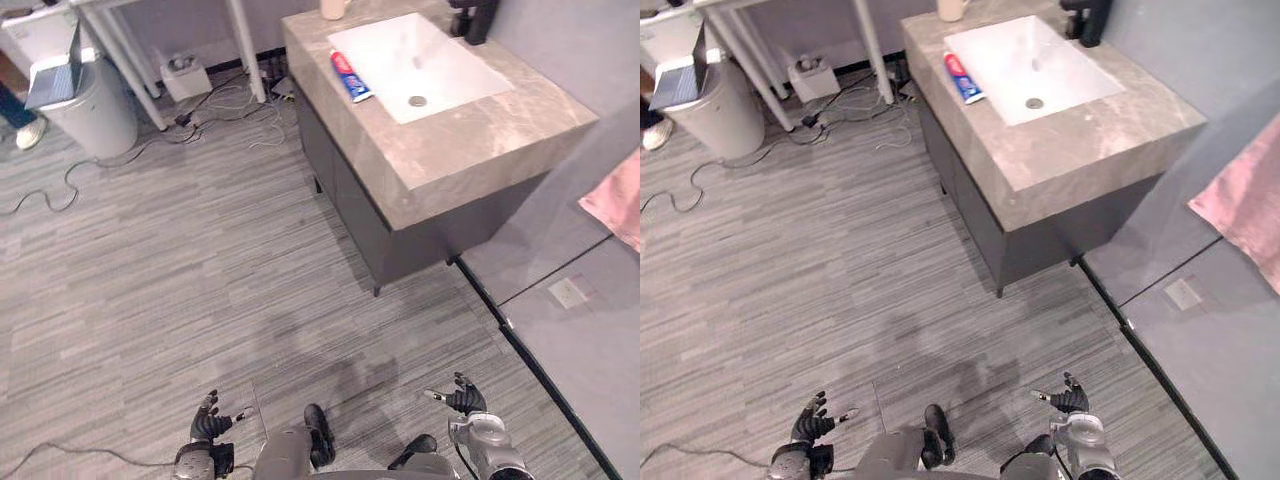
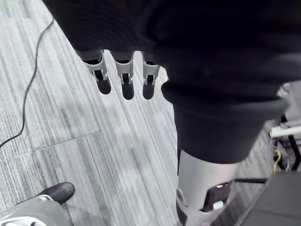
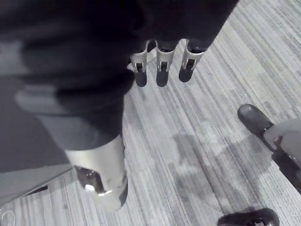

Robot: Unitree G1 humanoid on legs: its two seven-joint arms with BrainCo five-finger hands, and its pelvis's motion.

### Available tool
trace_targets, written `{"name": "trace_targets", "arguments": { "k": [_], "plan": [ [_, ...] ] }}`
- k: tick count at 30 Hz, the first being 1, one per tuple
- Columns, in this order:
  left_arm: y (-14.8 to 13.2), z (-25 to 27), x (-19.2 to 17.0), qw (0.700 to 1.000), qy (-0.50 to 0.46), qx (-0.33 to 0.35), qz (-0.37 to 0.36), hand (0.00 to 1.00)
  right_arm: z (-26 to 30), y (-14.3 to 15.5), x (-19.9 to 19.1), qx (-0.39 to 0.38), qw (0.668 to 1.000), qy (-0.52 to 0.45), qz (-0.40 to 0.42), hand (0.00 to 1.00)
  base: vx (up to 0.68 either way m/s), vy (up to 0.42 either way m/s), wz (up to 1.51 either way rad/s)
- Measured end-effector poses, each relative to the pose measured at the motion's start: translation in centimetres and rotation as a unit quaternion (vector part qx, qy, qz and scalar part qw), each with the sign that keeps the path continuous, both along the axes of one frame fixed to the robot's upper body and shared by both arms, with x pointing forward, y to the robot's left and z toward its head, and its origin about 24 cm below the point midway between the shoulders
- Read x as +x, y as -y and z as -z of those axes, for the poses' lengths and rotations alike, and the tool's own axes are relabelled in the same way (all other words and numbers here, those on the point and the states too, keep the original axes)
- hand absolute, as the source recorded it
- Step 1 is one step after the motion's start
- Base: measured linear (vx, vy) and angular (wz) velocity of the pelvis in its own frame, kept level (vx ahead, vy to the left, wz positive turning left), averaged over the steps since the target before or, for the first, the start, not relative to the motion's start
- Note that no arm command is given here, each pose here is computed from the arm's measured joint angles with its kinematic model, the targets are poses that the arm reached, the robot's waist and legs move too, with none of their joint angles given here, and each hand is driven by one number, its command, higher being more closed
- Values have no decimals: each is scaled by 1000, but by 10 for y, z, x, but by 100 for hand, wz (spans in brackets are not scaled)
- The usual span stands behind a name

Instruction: Organize washtable

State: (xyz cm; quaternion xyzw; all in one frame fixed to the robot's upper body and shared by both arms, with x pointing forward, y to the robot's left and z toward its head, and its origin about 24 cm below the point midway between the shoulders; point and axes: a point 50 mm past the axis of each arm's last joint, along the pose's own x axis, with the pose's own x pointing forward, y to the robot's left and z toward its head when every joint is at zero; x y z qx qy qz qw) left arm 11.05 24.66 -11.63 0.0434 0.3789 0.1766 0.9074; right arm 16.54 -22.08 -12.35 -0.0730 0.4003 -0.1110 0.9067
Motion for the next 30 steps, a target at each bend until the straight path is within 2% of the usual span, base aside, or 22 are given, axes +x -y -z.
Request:
{"name": "trace_targets", "arguments": {
  "k": [5,9,14,19,22,30],
  "plan": [
    [1,-3,3,1000,12,-5,-7,0,4,-9,-8,9,1000,-9,-13,0,203,11,83],
    [13,-5,20,999,33,-23,7,0,9,-6,-24,8,1000,-25,-6,0,335,-9,93],
    [25,-4,21,999,37,-36,16,0,11,-10,-42,12,999,-33,1,0,489,-183,101],
    [46,-7,23,996,58,-71,0,0,-7,-23,-18,11,999,31,-38,0,511,-136,-40],
    [46,-15,33,994,84,-67,4,0,-8,-31,-15,24,998,39,-36,0,359,4,-61],
    [49,-10,28,995,70,-74,-3,0,-2,-27,-34,26,1000,17,-4,0,317,303,-56]
  ]
}}
